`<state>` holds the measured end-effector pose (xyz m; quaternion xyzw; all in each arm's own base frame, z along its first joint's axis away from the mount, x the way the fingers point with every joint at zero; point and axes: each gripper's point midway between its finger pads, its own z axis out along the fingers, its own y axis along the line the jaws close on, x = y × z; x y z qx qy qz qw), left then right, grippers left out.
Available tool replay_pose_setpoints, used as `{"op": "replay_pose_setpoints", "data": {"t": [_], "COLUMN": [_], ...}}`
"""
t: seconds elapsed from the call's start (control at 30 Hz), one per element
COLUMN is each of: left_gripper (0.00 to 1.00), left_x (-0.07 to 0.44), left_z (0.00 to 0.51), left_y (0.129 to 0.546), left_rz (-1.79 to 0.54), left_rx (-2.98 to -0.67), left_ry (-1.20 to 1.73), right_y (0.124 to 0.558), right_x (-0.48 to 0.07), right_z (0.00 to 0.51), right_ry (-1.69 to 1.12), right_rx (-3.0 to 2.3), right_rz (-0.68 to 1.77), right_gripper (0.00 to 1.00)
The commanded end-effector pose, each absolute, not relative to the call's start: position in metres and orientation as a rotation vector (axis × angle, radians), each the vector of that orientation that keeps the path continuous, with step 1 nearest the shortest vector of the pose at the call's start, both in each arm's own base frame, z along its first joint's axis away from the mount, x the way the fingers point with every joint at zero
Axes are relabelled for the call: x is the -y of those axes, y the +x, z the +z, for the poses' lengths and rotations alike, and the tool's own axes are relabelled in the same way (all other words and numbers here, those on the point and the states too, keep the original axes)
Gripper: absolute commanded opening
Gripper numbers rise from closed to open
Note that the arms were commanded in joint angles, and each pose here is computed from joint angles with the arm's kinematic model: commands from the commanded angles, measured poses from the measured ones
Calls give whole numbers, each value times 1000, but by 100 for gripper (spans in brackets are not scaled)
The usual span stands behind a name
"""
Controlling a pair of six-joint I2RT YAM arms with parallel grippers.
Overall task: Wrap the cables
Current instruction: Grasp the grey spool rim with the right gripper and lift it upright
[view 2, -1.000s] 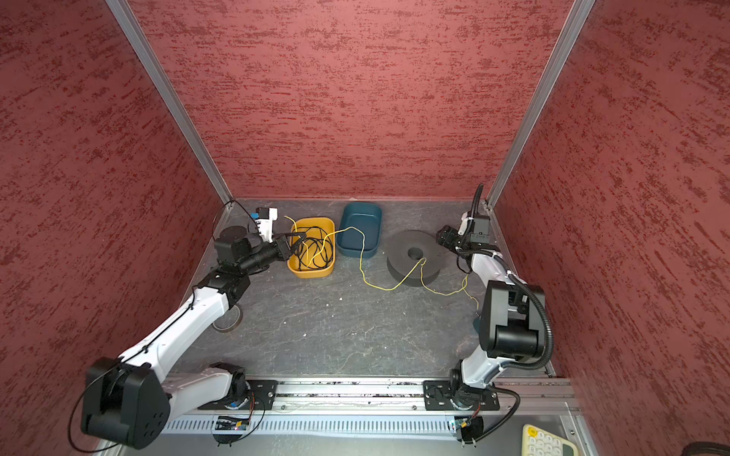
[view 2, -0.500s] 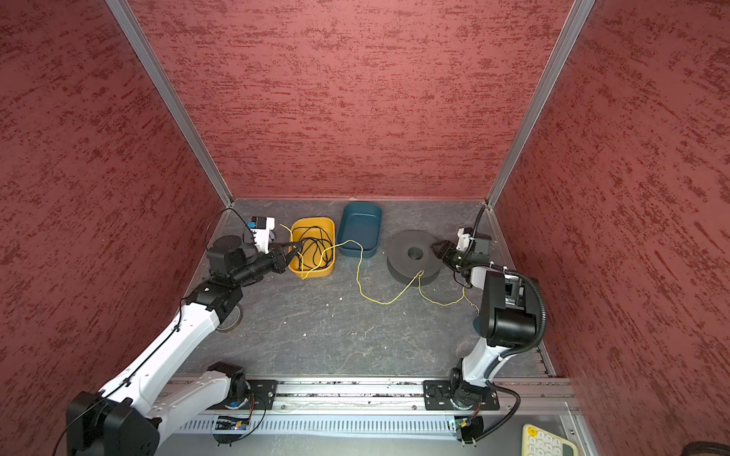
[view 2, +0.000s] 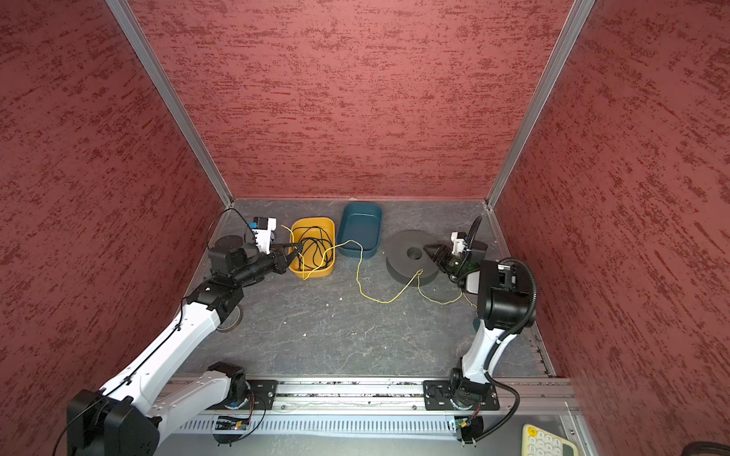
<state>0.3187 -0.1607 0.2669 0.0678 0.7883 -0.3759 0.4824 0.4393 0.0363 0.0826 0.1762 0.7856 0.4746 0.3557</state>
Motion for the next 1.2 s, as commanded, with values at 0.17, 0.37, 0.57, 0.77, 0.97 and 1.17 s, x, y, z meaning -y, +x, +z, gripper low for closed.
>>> {"op": "replay_pose_setpoints", "data": {"t": [0.17, 0.37, 0.57, 0.77, 0.97, 1.17], "left_gripper": [5, 5, 6, 6, 6, 7], "left_x": [165, 165, 168, 176, 185, 191], "left_z": [269, 264, 262, 264, 268, 275], "left_y": [319, 317, 318, 317, 312, 305], "left_rz": [-921, -918, -923, -902, -854, -850], "left_rx": [-1908, -1916, -1902, -1893, -1858, -1796], "left_ry": [186, 197, 209, 268, 347, 398], "right_y": [445, 450, 451, 449, 447, 447], "right_x": [-38, -27, -19, -31, -54, -86], "right_z": [93, 96, 127, 174, 209, 225], "right_ry": [417, 420, 341, 281, 227, 198], "right_rx": [-1931, -2004, -2122, -2198, -2233, -2223], "right_rz": [1305, 1151, 854, 531, 350, 215], "right_gripper": [41, 5, 0, 0, 0, 0]}}
